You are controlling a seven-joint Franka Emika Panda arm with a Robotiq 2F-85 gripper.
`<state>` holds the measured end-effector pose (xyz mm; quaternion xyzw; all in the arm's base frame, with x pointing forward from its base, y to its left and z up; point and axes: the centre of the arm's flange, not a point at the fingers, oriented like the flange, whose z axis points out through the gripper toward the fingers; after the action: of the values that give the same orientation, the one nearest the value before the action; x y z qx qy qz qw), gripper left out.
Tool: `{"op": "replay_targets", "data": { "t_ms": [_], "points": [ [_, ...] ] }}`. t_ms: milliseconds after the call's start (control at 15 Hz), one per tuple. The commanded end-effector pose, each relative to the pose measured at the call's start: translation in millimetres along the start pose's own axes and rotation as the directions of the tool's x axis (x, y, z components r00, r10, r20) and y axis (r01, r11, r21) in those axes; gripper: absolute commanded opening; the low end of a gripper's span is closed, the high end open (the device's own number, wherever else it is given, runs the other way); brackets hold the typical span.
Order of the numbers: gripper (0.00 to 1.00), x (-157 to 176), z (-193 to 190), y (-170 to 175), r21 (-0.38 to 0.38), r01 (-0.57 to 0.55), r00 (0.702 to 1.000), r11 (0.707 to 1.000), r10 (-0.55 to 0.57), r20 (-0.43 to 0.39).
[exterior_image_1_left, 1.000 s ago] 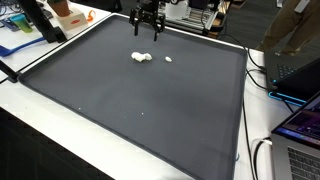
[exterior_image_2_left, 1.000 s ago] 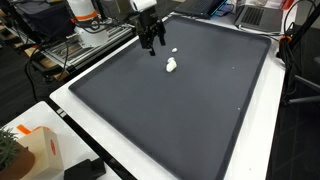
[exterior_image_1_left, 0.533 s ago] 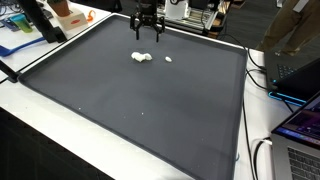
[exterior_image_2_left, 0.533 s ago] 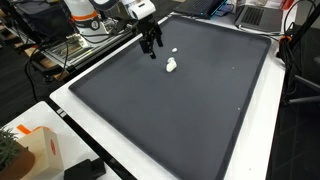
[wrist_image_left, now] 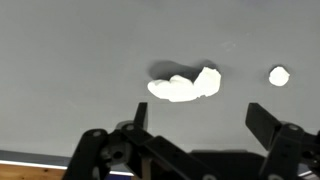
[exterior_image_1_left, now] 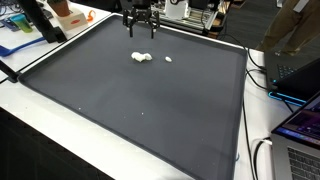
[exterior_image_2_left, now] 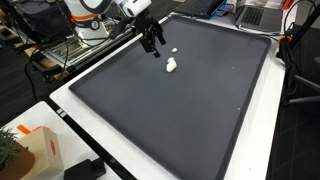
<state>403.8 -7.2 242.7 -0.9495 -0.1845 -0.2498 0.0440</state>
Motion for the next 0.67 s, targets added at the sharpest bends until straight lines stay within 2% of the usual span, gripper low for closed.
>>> {"op": "replay_targets", "data": {
  "t_ms": [0,333,600],
  "points": [
    [1.00,-15.6,10.8,10.0,0.069,0.106,0.992,0.992,-0.101,-0.071],
    [1.00,-33.4,12.8,18.0,0.172,0.283,0.947,0.944,-0.247,-0.204],
    [1.00,-54.1,22.2,32.6,0.225,0.331,0.924,0.916,-0.266,-0.275]
  ]
}}
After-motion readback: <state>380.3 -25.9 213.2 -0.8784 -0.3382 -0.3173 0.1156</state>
